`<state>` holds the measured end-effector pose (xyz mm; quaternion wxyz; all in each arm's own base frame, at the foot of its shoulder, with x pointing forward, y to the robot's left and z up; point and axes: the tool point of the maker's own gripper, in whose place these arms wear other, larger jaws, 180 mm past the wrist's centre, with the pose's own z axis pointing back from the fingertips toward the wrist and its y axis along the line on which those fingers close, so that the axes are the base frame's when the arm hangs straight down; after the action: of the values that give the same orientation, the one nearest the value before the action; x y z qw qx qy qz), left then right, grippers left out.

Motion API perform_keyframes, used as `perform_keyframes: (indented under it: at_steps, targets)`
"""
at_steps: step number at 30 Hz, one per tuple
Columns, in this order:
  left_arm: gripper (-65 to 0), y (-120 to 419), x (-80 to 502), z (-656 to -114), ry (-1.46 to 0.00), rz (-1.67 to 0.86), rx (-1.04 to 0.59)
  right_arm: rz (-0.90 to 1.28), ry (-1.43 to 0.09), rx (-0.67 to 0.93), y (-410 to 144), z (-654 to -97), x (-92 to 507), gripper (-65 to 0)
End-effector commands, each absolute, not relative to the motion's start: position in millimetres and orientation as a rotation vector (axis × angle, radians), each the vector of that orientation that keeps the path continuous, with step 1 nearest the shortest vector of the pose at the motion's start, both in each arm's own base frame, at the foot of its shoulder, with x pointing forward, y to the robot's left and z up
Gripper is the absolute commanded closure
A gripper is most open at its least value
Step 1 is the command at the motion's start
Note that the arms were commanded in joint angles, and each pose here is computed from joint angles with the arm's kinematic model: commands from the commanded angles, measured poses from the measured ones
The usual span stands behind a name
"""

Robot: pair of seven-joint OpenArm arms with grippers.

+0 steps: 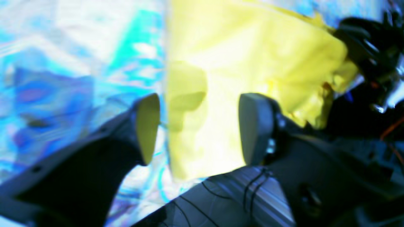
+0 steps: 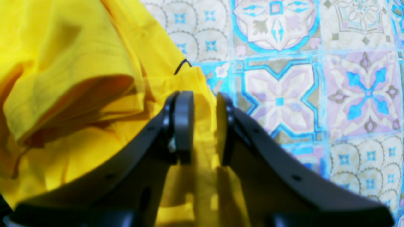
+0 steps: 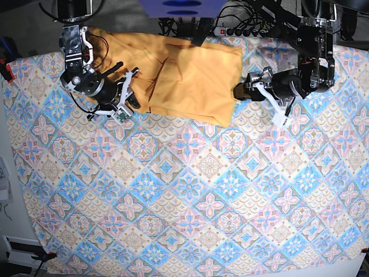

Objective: Fold the T-shirt properly
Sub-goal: 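Press and smooth the folded layer with the left gripper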

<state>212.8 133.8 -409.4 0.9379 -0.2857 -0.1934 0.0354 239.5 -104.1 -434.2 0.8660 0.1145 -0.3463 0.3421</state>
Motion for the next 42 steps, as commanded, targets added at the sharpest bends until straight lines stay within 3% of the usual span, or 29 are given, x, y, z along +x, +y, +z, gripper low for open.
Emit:
perform_keyframes:
  at_steps: [1,4,42]
  targets:
    - [-43.3,135.2,218.5,-404.2,-0.419,0.079,-0.598,0.715,-0.771,0.243,-104.0,-423.7,248.4,-12.6]
    - [-45.5,141.0,212.5,-420.2,-0.372,0.12,-0.596,0.715,-0.771,0.243,-104.0,-423.7,248.4,-12.6]
    - [-44.7,98.7,190.7,-478.6,-0.162,0.181,-0.67,0.714,-0.771,0.242,-104.5,-423.6,248.6,-12.5]
